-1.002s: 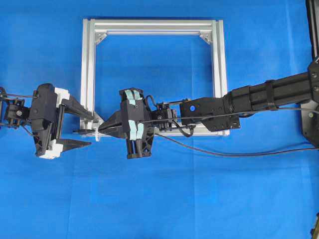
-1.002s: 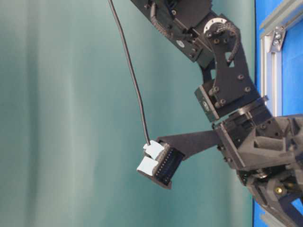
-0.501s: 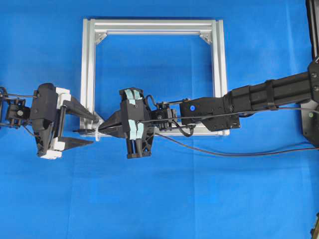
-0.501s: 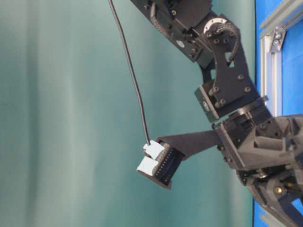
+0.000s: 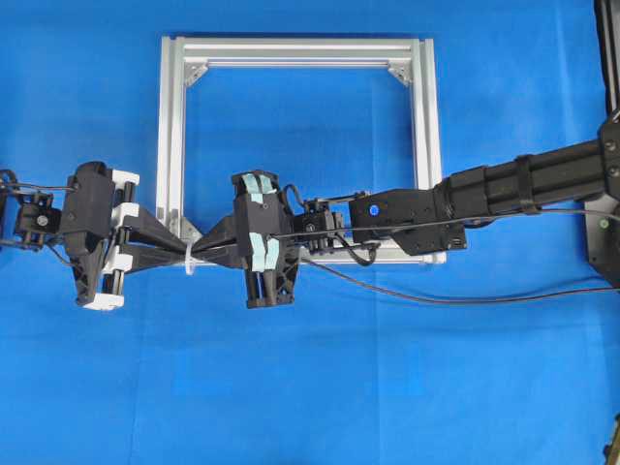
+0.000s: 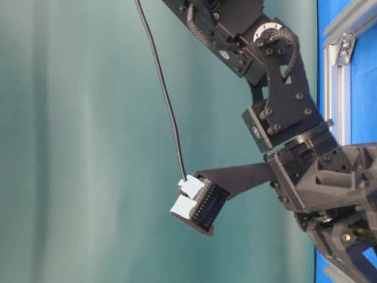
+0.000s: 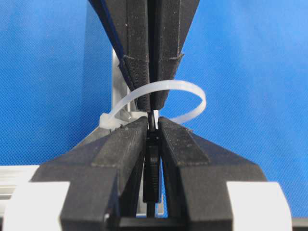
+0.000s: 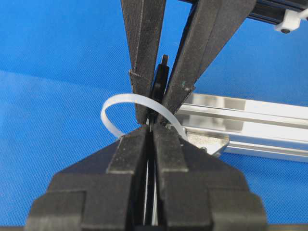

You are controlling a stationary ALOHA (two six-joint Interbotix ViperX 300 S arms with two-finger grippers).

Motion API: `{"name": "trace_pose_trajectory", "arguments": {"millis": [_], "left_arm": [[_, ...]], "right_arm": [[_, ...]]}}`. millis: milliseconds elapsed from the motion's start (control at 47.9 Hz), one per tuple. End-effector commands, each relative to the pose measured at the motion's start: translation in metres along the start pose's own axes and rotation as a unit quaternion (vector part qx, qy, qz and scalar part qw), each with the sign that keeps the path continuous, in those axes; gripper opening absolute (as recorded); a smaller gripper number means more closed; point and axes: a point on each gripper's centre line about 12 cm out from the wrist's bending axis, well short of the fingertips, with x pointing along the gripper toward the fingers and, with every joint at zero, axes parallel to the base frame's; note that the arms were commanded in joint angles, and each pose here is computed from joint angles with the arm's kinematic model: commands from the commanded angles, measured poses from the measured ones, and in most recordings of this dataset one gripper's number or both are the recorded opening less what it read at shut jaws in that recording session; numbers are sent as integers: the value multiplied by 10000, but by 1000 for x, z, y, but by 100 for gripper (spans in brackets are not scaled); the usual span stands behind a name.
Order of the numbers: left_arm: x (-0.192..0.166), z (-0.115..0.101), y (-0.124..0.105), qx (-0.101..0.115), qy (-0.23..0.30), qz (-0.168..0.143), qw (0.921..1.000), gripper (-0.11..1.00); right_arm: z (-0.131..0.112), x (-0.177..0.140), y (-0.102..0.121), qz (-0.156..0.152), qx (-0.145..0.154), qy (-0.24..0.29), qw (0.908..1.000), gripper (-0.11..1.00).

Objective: Insert the wire through the string loop located on the left side.

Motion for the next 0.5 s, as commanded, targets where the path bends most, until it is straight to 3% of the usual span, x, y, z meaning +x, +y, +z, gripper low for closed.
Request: {"name": "trace_pose_trajectory", "arguments": {"millis": [0,480], "left_arm": [[-1,7,-2,9,-133,-50,9999,7],[-1,6,-2,3,-111,-42,9999,7]], "right_arm": [[19,-2,0,12,0,-222,9998,0],[17,-2,0,3,-7,-146,9999,3]]}}
